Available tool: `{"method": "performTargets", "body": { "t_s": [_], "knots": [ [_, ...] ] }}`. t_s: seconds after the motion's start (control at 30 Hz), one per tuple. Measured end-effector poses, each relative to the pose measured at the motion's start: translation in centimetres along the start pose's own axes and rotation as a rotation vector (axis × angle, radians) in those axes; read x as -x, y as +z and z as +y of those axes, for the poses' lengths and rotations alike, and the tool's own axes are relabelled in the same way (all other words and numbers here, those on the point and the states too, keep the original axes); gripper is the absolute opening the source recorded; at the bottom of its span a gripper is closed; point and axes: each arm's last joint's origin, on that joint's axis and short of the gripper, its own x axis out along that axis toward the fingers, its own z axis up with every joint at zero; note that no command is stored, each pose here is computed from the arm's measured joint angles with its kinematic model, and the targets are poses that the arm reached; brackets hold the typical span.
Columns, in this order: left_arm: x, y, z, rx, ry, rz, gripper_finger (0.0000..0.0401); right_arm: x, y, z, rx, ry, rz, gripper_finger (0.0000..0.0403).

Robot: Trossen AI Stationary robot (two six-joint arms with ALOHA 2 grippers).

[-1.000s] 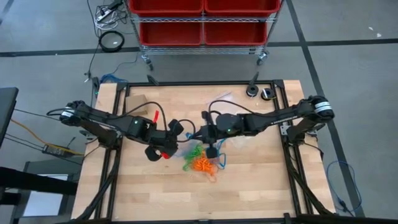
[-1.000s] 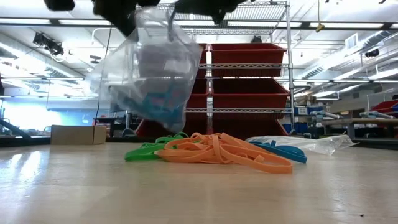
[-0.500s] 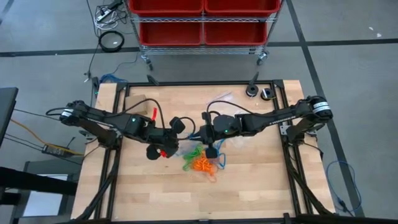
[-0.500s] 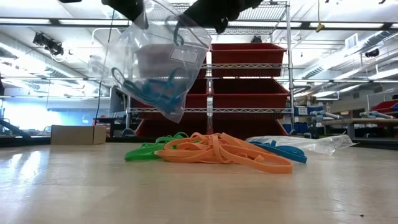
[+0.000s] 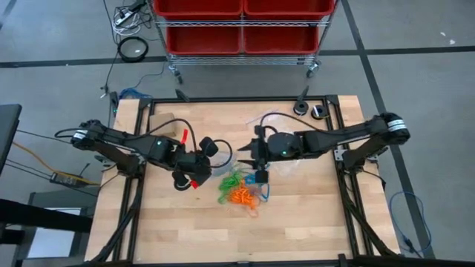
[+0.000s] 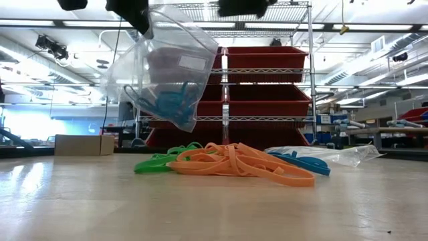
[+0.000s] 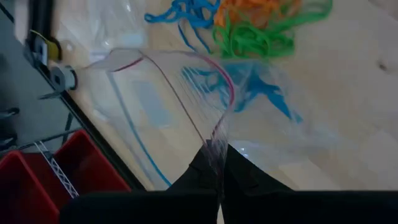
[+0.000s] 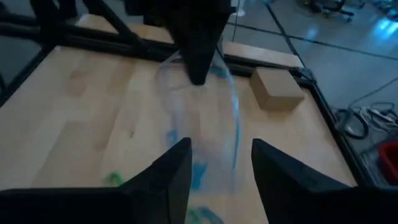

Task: Sort rubber bands
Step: Put the blue rubber band into the top left transparent zip bag

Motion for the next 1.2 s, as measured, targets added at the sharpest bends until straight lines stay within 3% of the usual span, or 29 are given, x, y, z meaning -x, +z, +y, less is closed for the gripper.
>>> {"method": "performTargets", "body": {
  "t_s": [0.13, 0.3, 0.43, 0.67, 0.9, 1.03, 1.2],
  "knots": [
    [-0.2, -0.6, -0.1, 0.0, -0.026, 0.038, 0.0001, 1.4, -1.9, 0.5, -0.032, 0.005, 0.142, 0.0143],
    [-0.7, -0.9, -0.2, 0.006, -0.038, 0.059, 0.0001, 0.7, -7.1, 2.4, -0.119, 0.034, 0.297, 0.0135],
    [-0.7, -0.8, -0.1, 0.011, -0.029, 0.048, 0.0001, -0.2, -11.1, 3.6, -0.207, 0.043, 0.301, 0.0138],
    [-0.7, -0.8, 0.0, 0.014, -0.025, 0.044, 0.0001, -1.6, -15.9, 4.3, -0.339, 0.077, 0.287, 0.0141],
    [-0.7, -0.7, 0.0, 0.02, -0.021, 0.035, 0.0001, -4.7, -18.6, 5.7, -0.346, 0.151, 0.381, 0.0129],
    [-0.7, -0.7, 0.0, 0.031, -0.024, 0.036, 0.0001, -5.8, -19.3, 5.7, -0.344, 0.129, 0.407, 0.0122],
    [-0.7, -0.7, 0.0, 0.038, -0.029, 0.035, 0.0001, -5.7, -18.4, 5.5, -0.3, 0.115, 0.335, 0.0064]
  ]
}}
